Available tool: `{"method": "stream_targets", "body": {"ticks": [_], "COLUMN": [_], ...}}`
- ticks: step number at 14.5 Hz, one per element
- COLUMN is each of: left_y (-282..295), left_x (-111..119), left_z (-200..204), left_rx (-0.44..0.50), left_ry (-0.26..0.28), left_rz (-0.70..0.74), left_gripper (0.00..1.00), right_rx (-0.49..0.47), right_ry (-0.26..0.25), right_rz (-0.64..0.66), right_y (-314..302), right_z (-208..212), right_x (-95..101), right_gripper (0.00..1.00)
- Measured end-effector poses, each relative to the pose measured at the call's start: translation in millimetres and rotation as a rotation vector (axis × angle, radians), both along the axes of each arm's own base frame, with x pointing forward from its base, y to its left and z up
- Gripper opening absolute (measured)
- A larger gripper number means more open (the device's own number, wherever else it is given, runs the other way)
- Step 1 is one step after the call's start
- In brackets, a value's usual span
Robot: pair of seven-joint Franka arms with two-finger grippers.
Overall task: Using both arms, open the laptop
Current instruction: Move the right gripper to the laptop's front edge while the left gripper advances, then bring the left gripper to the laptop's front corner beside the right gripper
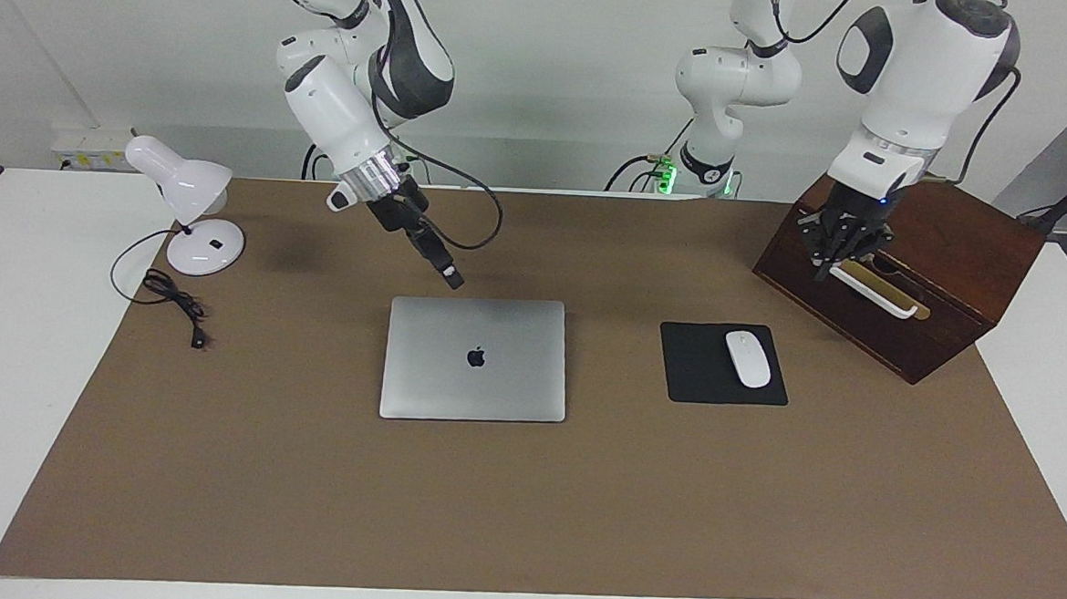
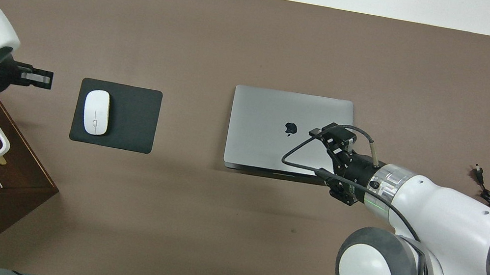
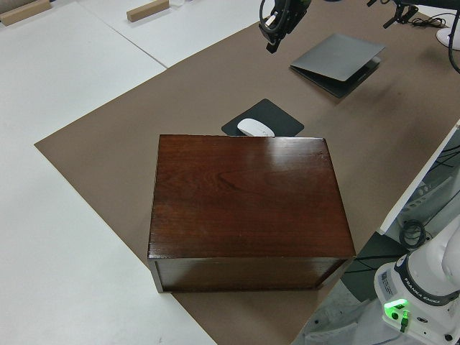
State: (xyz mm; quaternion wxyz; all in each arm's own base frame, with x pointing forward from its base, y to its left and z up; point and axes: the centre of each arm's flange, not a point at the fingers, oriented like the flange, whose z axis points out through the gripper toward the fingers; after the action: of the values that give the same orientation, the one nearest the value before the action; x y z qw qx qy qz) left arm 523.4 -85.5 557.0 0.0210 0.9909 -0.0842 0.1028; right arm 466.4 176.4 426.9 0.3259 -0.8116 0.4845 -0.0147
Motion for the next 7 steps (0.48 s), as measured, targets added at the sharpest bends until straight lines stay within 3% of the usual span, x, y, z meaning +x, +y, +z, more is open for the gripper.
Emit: {"method": "stream_targets", "body": {"ticks": [5,7], "left_y": [-60,-84], "left_x": [-41,-59], "left_z": [-41,-64], "left_rx": [-0.028,-0.041], "left_ry": [-0.109,-0.159], "left_rz": [-0.13,-0.184], "left_gripper": [0.01,0.01], "right_rx": [0.002,-0.015], "right_ry": [0.075,0.07], "right_rz": [-0.013,-0.027], "right_y": [7,5], "right_z": [-22,-31], "right_x": [-26.9,-30.7], "right_gripper": [1.0,1.0]}}
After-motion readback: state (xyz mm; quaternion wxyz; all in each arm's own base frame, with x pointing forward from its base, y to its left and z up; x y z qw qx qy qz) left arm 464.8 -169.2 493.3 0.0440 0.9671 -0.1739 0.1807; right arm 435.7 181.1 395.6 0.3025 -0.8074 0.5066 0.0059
